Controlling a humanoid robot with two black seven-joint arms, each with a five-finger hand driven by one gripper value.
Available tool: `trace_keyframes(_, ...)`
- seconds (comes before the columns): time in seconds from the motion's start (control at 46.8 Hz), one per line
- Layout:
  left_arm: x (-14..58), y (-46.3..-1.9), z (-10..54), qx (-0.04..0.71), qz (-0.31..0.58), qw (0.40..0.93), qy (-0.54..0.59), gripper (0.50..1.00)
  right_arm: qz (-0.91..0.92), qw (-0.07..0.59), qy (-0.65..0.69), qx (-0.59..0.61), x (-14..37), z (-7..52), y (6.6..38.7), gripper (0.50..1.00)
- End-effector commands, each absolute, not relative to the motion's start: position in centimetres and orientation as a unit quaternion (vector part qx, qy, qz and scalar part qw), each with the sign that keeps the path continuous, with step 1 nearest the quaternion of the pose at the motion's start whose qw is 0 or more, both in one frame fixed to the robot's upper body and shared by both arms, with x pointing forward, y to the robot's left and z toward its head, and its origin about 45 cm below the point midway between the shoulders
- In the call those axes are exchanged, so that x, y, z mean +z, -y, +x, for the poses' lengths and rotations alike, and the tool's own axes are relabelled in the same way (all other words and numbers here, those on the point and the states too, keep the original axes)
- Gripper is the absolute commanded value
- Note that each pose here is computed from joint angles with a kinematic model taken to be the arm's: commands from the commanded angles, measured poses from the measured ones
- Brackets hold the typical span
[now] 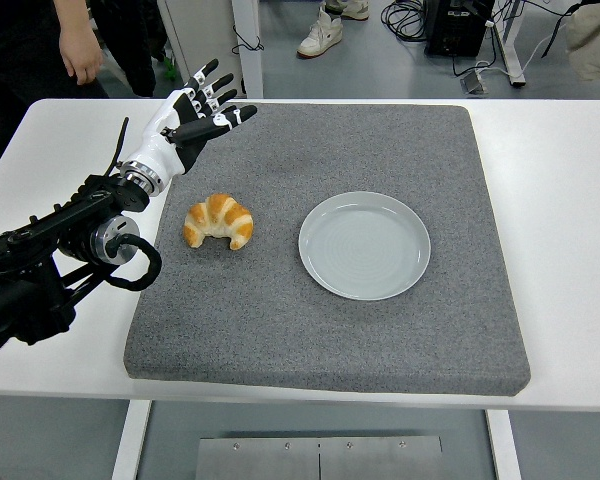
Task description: Place the bread on the plate
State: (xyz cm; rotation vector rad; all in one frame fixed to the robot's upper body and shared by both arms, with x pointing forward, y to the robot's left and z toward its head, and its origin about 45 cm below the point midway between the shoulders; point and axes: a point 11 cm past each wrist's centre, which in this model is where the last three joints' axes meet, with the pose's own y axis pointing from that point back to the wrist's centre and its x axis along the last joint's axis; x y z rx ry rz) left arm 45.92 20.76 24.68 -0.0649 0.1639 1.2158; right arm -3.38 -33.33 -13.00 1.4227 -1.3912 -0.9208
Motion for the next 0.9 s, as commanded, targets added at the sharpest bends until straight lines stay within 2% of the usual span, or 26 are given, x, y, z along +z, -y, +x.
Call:
trace_keyframes(0.0, 24.9, -20.7, 45.4, 0.561, -0.002, 0.826, -0.055, 0.945, 0.577, 0.457, 0.564, -0.373, -13.0, -3.4, 33.3, 1.000)
trace_keyframes(0.385, 28.5, -20.9, 45.0, 0.490, 0.130, 0.859, 0.069, 0.945, 0.577, 0.457, 0.564, -0.373, -13.0, -3.4, 33.3, 1.000)
trace_keyframes(0.62, 27.3, -21.9, 43.9, 0.436, 0.224, 0.860, 0.144, 0.945, 0.576, 0.458, 0.565, -0.373, -13.0, -3.4, 33.4, 1.000)
trace_keyframes(0.876, 27.0, -23.0, 43.1, 0.382, 0.276, 0.851, 0.233, 0.946, 0.576, 0.458, 0.565, -0.372, -13.0, -3.4, 33.4, 1.000)
